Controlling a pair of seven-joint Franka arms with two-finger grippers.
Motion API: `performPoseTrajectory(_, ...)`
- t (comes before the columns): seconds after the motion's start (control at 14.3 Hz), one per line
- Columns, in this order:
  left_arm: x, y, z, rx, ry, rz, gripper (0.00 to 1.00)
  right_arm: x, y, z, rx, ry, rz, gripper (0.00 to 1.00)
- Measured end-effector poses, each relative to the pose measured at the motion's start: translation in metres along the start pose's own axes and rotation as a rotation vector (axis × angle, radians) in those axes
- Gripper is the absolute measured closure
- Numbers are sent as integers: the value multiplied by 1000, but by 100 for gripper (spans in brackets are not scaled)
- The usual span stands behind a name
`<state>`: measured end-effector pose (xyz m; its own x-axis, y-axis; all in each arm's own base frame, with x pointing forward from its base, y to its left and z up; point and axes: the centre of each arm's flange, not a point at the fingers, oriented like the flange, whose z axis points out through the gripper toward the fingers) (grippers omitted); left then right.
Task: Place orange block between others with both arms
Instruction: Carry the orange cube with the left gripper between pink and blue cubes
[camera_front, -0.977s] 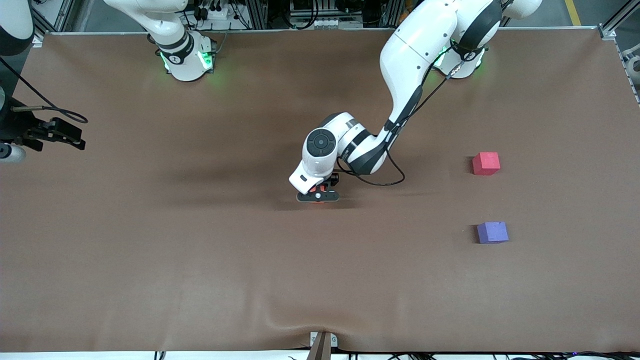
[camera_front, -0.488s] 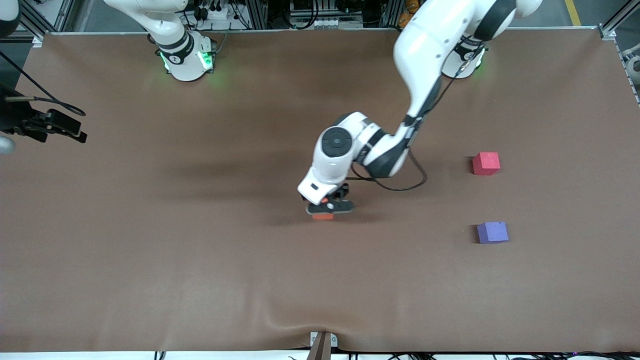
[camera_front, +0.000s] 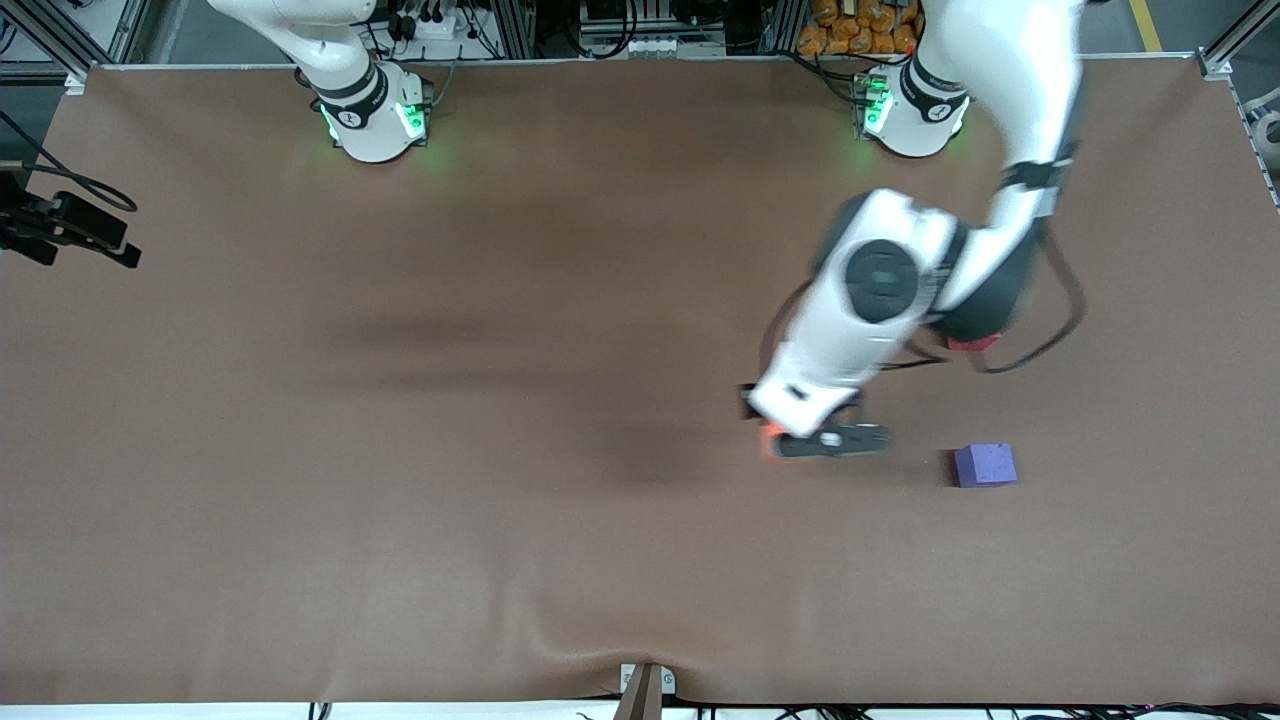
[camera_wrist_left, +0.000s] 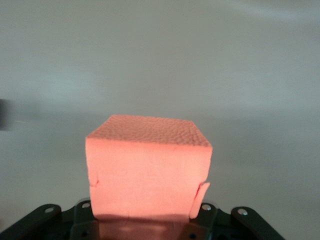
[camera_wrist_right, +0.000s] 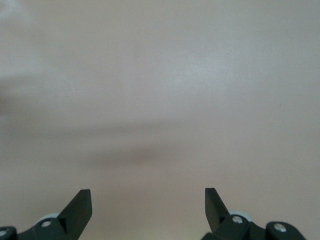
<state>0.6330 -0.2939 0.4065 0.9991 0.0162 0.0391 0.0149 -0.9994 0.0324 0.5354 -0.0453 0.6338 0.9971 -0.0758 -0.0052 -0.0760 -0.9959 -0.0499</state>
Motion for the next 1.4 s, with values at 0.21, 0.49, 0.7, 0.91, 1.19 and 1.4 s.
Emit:
performPoseTrajectory(0.21,-2,-109,4,31,-61,90,46,0,3,2,-13,-12,4,0)
performPoseTrajectory(0.49,-25,-218,38,39,-144,124,46,2,8,5,-17,-20,15,0)
performPoseTrajectory(0.7,-43,-285,80,25,-132,146,46,2,6,5,-17,-20,12,0)
performPoseTrajectory(0.91,-64,-325,118,20,-101,140,46,2,1,3,-17,-15,2,0)
performPoseTrajectory(1.19,-73,-331,155,15,-94,118,46,2,-5,3,-19,-14,-7,0)
performPoseTrajectory(1.4,-74,-333,174,4,-97,85,46,2,1,2,-21,-13,3,0)
